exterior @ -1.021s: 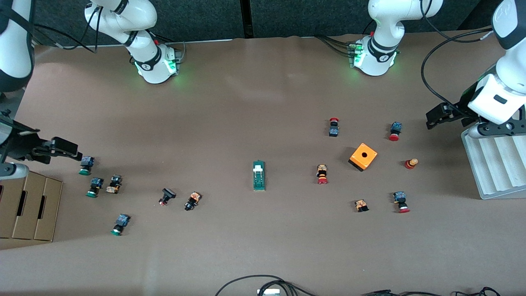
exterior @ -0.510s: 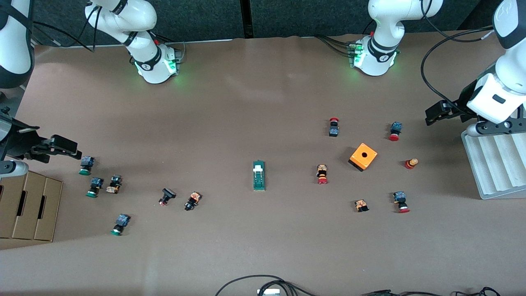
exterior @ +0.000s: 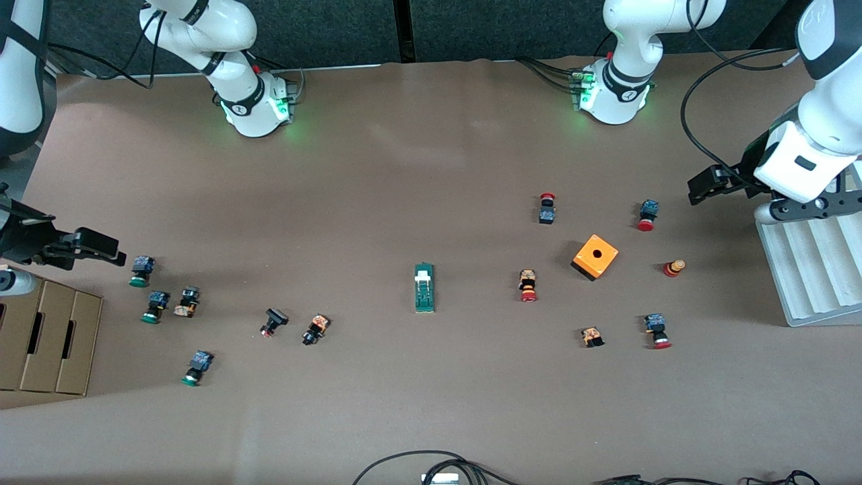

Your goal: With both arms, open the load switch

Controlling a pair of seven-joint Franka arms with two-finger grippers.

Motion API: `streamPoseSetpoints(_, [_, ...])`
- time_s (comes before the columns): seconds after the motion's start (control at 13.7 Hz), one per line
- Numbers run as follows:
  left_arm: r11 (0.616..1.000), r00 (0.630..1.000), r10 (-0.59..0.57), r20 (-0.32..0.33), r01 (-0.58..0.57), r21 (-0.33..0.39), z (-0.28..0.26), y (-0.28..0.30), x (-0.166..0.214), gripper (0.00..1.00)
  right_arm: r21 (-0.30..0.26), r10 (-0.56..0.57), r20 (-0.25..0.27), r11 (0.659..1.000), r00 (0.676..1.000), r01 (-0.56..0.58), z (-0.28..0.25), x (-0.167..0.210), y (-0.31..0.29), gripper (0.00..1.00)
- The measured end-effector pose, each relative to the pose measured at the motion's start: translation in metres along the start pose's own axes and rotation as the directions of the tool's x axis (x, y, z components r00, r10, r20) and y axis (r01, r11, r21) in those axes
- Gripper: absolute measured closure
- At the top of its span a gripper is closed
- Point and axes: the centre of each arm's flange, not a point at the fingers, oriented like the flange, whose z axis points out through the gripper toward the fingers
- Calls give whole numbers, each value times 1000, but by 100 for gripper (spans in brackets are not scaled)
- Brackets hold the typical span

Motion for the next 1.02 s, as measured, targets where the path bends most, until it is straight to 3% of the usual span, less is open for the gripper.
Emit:
streamPoseSetpoints(0.51, [1000,1000,-6,-1,6,0,-1,-1,0,0,0,-1,-1,1000,1000,1,0,0,-1,0])
streamPoseSetpoints(1.02, [1000,1000,-13,3,13,1,0,-1,0,0,-23,-11,-23,1000,1000,10,-20,-33,-9,0])
